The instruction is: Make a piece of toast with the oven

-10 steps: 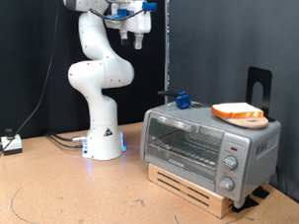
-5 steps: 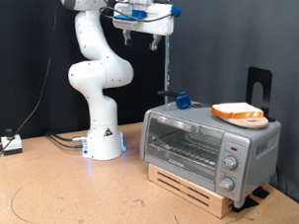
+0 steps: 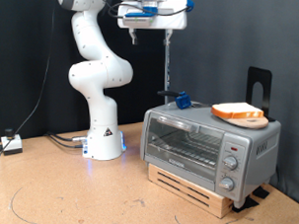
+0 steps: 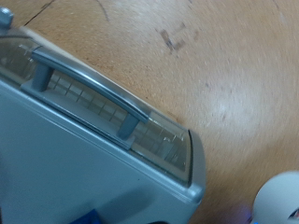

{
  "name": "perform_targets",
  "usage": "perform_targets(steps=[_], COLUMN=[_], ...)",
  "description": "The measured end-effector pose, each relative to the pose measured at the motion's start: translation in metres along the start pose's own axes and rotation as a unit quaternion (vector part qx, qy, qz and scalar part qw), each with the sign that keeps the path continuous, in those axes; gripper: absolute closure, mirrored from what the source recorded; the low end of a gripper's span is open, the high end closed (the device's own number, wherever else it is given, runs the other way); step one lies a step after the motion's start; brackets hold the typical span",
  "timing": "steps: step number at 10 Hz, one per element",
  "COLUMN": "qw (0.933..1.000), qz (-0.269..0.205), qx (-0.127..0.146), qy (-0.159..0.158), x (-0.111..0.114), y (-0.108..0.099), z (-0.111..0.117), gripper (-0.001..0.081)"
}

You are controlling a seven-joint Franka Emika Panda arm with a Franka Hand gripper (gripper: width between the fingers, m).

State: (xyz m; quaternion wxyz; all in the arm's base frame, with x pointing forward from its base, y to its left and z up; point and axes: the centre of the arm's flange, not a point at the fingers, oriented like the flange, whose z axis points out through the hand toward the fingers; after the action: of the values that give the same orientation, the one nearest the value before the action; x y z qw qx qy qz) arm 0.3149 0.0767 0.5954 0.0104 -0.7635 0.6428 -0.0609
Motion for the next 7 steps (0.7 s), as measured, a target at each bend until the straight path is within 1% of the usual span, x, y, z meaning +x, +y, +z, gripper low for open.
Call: perform_targets(steps=[1, 2, 3, 4, 5, 6, 7], qw=[0.9988, 0.9994, 0.9974, 0.9909, 0.9806, 0.9666, 0.9520], qz=[-0.049, -0.034, -0.069, -0.128, -0.188, -0.249, -0.298], qx=[0.003, 0.002, 0.012, 0.021, 0.027, 0.031, 0.031], qy=[0.006, 0.001, -0.017, -0.037, -0.048, -0.054, -0.060], x=[-0.001, -0.001, -0.005, -0.006, -0.005, -0.002, -0.002], y=[-0.004, -0.004, -0.005, -0.006, -0.007, -0.011, -0.018], z=[0.004, 0.004, 0.002, -0.002, -0.003, 0.000, 0.005], gripper=[-0.0001, -0.0001, -0.0001, -0.0001, -0.0001, -0.0001, -0.0001])
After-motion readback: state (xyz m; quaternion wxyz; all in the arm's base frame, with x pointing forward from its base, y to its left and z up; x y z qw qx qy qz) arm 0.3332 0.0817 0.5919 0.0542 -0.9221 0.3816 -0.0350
